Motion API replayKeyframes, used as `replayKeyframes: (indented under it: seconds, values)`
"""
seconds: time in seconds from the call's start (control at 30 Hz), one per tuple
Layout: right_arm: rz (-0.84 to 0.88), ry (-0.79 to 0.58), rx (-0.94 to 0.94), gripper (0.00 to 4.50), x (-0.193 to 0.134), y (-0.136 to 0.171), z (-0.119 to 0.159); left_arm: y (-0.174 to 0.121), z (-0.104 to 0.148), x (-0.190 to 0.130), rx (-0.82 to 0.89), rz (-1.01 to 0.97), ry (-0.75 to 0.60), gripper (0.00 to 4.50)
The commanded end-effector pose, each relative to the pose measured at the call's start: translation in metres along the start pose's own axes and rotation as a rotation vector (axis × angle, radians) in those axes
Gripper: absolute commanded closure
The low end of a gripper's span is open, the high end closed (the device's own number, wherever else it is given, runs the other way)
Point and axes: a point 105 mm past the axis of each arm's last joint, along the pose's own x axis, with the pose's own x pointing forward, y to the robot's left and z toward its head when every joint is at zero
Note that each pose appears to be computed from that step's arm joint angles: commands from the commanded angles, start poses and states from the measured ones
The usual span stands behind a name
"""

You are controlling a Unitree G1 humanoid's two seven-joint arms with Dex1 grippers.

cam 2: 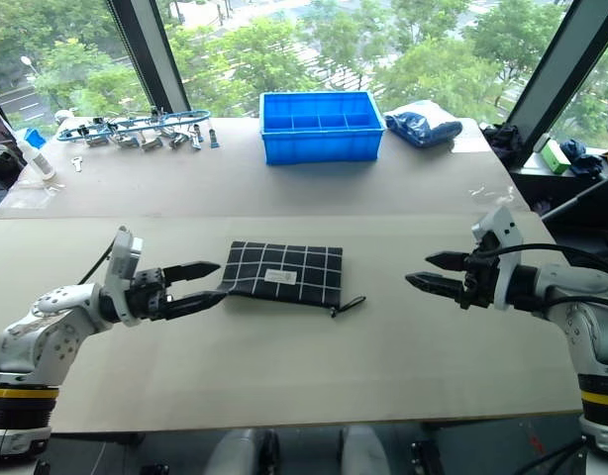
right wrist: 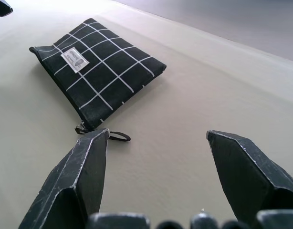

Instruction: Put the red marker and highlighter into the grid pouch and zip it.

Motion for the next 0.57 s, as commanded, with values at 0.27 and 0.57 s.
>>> replayKeyframes:
  seconds: [0.27,0.57]
  values:
    - [-0.057,-0.08,0.007,0.83,0.007,-0.009,-0.011,0.027,-0.013,-0.079,-0.084,0.344,-0.052,0.4]
    - [-0.049,-0.1,0.025,0.83,0.031,-0.013,-0.012,0.032,-0.007,-0.078,-0.043,0.411,-0.095,0.4]
